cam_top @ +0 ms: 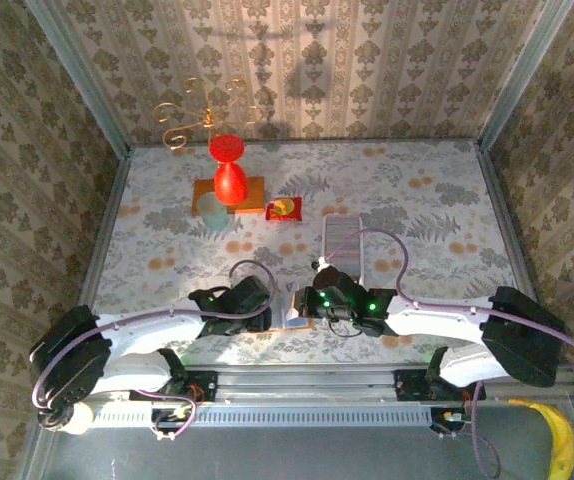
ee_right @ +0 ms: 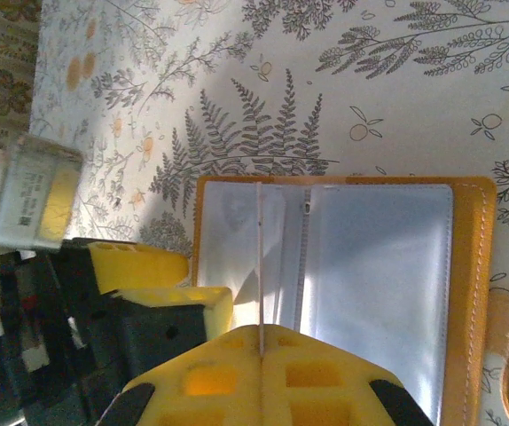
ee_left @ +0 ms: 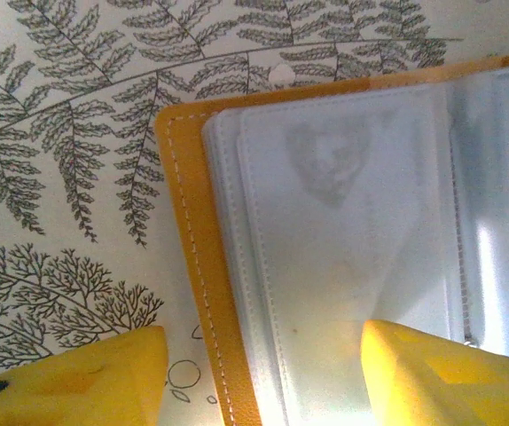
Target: Put the credit cards into the card holder
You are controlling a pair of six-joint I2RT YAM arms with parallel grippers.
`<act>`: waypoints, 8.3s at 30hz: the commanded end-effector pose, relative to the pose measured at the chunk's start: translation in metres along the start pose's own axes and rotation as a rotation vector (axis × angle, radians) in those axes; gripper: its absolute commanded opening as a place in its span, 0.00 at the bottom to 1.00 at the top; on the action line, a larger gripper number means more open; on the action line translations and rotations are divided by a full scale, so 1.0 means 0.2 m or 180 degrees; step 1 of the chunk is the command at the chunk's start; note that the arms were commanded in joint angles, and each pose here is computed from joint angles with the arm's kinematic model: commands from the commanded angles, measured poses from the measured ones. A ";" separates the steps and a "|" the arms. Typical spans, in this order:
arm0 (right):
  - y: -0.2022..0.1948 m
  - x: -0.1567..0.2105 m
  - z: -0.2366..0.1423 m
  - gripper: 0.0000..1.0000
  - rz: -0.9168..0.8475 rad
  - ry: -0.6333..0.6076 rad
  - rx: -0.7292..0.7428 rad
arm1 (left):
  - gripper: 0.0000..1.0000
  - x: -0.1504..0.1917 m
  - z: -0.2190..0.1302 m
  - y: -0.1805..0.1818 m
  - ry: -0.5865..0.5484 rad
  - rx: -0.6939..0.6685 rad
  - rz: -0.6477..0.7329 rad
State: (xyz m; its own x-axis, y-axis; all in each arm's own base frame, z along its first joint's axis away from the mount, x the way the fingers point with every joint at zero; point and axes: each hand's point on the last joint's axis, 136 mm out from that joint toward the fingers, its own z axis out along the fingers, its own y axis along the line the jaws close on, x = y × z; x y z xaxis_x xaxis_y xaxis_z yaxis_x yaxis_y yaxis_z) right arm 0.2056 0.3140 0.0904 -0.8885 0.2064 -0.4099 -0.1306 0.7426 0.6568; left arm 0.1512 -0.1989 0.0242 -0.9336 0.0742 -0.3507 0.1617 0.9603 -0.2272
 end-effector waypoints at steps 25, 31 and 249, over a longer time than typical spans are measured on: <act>-0.14 -0.01 0.14 0.00 0.0359 -0.0338 0.0184 | 0.28 0.07 0.05 0.03 0.0070 0.0049 -0.0107; -0.13 -0.02 0.14 0.00 0.0450 -0.0443 0.0101 | 0.27 0.07 0.05 0.03 0.0083 0.0056 -0.0109; -0.37 0.28 0.17 0.01 0.0003 0.0246 0.0992 | 0.50 0.03 0.02 -0.10 -0.0133 0.1078 -0.0795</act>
State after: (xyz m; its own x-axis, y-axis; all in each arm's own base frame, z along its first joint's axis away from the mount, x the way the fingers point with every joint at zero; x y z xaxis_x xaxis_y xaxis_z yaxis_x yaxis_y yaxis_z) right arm 0.1847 0.3093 0.0205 -0.9110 0.1934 -0.3641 -0.0241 0.8566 0.5154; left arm 0.1562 -0.2113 0.0282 -0.9197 -0.1950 -0.3406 0.0252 0.8367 -0.5471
